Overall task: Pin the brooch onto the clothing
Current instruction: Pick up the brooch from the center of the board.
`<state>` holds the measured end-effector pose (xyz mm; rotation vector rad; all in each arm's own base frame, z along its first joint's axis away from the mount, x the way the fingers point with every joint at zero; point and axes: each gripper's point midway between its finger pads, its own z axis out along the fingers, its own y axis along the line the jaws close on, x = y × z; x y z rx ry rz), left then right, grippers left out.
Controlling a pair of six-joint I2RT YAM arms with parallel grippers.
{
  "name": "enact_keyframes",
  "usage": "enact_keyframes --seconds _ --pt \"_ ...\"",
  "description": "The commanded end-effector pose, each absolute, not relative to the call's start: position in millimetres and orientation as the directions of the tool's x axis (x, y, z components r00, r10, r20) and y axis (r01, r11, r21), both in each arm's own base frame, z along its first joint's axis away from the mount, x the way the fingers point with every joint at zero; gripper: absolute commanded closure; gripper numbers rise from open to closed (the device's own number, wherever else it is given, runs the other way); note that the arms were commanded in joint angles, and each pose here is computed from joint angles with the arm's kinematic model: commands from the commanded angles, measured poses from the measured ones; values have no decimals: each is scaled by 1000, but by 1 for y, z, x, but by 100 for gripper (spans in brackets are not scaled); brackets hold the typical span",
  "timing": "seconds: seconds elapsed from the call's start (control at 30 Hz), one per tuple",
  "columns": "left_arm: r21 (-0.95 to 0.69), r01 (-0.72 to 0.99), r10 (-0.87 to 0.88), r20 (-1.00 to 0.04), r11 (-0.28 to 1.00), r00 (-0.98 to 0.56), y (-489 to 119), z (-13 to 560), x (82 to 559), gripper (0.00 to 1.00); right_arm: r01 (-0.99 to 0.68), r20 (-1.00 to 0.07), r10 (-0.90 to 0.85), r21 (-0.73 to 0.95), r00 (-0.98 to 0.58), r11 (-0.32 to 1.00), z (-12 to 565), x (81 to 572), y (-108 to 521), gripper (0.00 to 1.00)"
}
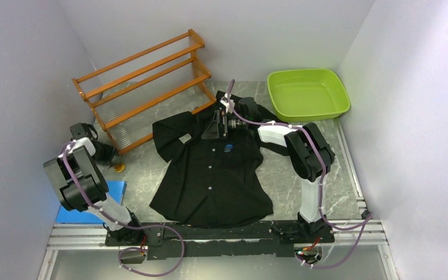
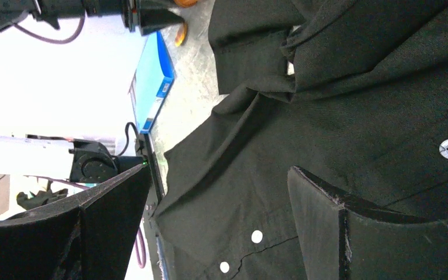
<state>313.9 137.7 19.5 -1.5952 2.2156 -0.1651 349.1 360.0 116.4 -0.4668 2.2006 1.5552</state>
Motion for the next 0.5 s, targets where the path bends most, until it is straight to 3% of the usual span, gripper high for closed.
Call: enact_keyframes --seconds 0.0,0.3,0.37,0.47 --pt "-212 -919 -942 -124 331 -311 90 -8 257 56 -562 -580 -18 782 -815 270 149 350 359 9" --pt "-319 -868 -922 -59 380 -382 25 -11 247 57 -566 -585 -13 779 -811 269 151 350 358 9" --pt "-338 -842 -904 -74 420 -421 14 -4 252 56 -568 -587 -15 777 -810 273 151 349 357 9" --pt "-329 -818 -881 -182 473 -436 19 20 255 49 -574 -595 -17 767 -803 286 152 348 355 9"
